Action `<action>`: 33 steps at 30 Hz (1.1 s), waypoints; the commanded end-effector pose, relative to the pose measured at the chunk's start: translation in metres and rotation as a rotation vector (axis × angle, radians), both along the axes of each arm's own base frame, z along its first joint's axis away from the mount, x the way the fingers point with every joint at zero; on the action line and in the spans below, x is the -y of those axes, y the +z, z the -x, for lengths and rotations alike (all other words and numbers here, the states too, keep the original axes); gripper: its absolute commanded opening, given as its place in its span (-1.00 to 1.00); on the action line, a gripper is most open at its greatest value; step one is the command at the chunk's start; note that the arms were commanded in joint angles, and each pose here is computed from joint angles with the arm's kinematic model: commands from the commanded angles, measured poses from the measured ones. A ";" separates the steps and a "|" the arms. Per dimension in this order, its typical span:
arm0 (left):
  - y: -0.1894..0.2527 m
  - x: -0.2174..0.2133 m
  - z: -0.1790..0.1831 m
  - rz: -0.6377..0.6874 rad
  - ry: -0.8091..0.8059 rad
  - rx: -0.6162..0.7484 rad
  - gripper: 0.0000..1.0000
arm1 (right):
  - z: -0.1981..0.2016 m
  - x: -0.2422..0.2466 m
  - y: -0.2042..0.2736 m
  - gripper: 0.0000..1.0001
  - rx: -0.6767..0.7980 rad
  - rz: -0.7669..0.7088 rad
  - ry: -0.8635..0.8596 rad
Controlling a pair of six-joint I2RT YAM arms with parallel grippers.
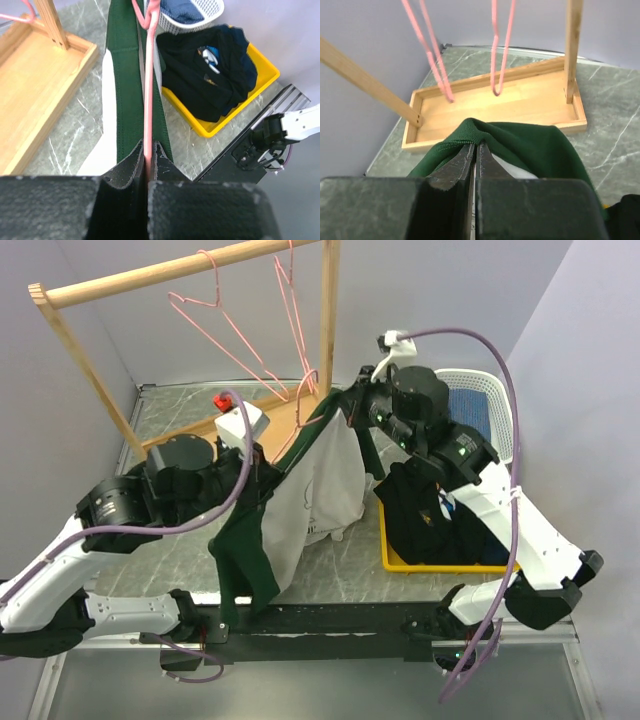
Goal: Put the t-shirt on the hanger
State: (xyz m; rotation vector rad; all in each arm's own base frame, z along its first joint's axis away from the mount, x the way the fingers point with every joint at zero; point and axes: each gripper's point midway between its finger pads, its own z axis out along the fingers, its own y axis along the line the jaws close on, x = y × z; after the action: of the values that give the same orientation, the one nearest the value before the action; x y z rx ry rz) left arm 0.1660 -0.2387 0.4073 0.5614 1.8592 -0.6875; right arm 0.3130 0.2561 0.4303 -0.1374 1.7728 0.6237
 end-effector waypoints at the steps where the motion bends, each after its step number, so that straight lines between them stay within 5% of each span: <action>1: 0.053 -0.011 0.012 0.092 -0.052 0.087 -0.98 | 0.002 0.012 0.054 -0.83 0.114 0.022 0.018; 4: 0.068 -0.021 0.014 0.106 -0.035 0.098 -0.98 | 0.021 0.008 0.064 -0.43 0.126 0.023 0.114; 6: 0.071 -0.027 0.018 0.125 -0.031 0.091 -0.98 | 0.038 0.008 0.062 0.05 0.140 -0.010 0.171; 12: 0.045 -0.042 0.030 0.139 -0.015 0.015 -0.98 | 0.055 0.014 0.042 0.57 0.129 -0.036 0.202; 18: 0.017 -0.062 0.045 0.170 0.007 -0.069 -0.98 | 0.050 0.015 0.017 0.80 0.107 -0.028 0.174; 27: -0.020 -0.098 0.053 0.214 0.161 -0.207 -0.98 | 0.031 -0.004 -0.024 0.81 0.044 -0.027 0.177; 33: -0.033 -0.133 0.034 0.207 0.415 -0.225 -0.98 | 0.022 -0.011 -0.034 0.80 0.023 -0.037 0.166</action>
State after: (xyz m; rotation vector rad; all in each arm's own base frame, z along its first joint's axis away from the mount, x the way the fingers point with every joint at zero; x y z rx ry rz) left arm 0.1130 -0.1276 0.3718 0.1937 2.0132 -0.7700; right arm 0.2844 0.2640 0.3778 -0.3088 1.8134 0.7279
